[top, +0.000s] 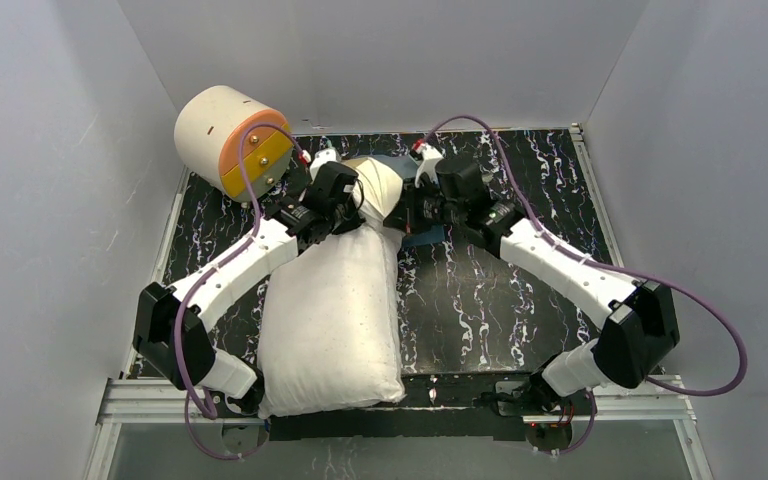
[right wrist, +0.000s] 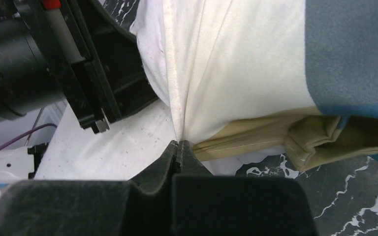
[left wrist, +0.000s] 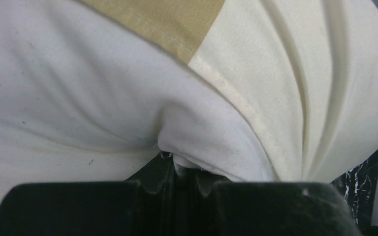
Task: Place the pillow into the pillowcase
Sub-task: Stuff the pillow into the pillowcase.
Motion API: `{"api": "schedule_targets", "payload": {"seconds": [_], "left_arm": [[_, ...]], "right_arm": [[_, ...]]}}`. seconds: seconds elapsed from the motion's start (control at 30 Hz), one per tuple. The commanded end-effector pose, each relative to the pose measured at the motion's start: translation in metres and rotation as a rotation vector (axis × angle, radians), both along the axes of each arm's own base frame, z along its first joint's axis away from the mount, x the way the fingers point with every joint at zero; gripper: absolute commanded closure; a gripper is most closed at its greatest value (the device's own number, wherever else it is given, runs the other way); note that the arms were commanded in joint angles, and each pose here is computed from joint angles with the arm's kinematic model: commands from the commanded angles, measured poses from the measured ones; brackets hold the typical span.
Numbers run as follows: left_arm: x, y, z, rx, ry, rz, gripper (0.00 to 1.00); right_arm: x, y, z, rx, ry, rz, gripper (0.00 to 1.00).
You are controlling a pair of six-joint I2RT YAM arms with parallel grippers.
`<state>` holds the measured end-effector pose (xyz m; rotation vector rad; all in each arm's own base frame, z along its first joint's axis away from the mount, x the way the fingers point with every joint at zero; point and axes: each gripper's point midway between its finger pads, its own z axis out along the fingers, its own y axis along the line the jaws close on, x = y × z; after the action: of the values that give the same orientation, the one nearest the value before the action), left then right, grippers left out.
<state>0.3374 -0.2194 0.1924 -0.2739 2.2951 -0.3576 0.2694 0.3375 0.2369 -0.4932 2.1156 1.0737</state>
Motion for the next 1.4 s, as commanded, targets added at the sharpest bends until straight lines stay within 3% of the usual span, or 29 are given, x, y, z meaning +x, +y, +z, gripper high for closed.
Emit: {"api": "schedule_targets", "payload": {"seconds": [0.0,0.13,0.2,0.3,0.4,0.47,0.53,0.7,0.77,0.83,1.0,1.13,1.37], "left_arm": [[0.047,0.008,0.075,-0.186,-0.209,0.13,1.0],[0.055,0.01,0.108,-0.288,-0.212,0.087,1.0],[0.054,0.014,0.118,-0.319,-0.223,0.096,1.0],[0.054,0.018,0.117,-0.338,-0.243,0.123,1.0],[0.056,0.021,0.085,-0.306,-0.202,0.156,1.0],[0.055,0.02,0.069,-0.293,-0.173,0.156,1.0],[0.052,0.021,0.06,-0.291,-0.158,0.153,1.0],[0.043,0.023,0.056,-0.293,-0.154,0.145,1.0],[0.041,0.024,0.054,-0.302,-0.151,0.146,1.0],[0.039,0.023,0.05,-0.31,-0.145,0.143,1.0],[0.039,0.021,0.049,-0.326,-0.142,0.148,1.0],[0.041,0.019,0.055,-0.34,-0.15,0.145,1.0],[0.041,0.018,0.058,-0.358,-0.151,0.147,1.0]], "right_arm": [[-0.038,0.018,0.065,-0.021,-0.001,0.111,0.99],[0.012,-0.042,0.07,-0.288,-0.189,-0.192,0.99],[0.007,-0.054,0.043,-0.391,-0.136,-0.186,0.99],[-0.044,0.001,0.039,-0.169,0.005,0.093,0.99],[-0.089,0.058,0.088,0.168,0.04,0.335,0.99],[-0.096,0.068,0.117,0.297,0.061,0.372,0.99],[-0.081,0.065,0.122,0.258,0.015,0.296,0.99],[-0.042,0.006,0.078,-0.014,-0.061,-0.036,0.73],[-0.048,-0.021,0.066,-0.038,-0.073,-0.103,0.59],[-0.055,-0.044,0.056,-0.044,-0.095,-0.156,0.52],[-0.066,-0.07,0.033,-0.082,-0.098,-0.195,0.5],[-0.054,-0.084,0.018,-0.16,-0.129,-0.27,0.39],[0.008,-0.122,0.029,-0.26,-0.277,-0.597,0.44]]}}
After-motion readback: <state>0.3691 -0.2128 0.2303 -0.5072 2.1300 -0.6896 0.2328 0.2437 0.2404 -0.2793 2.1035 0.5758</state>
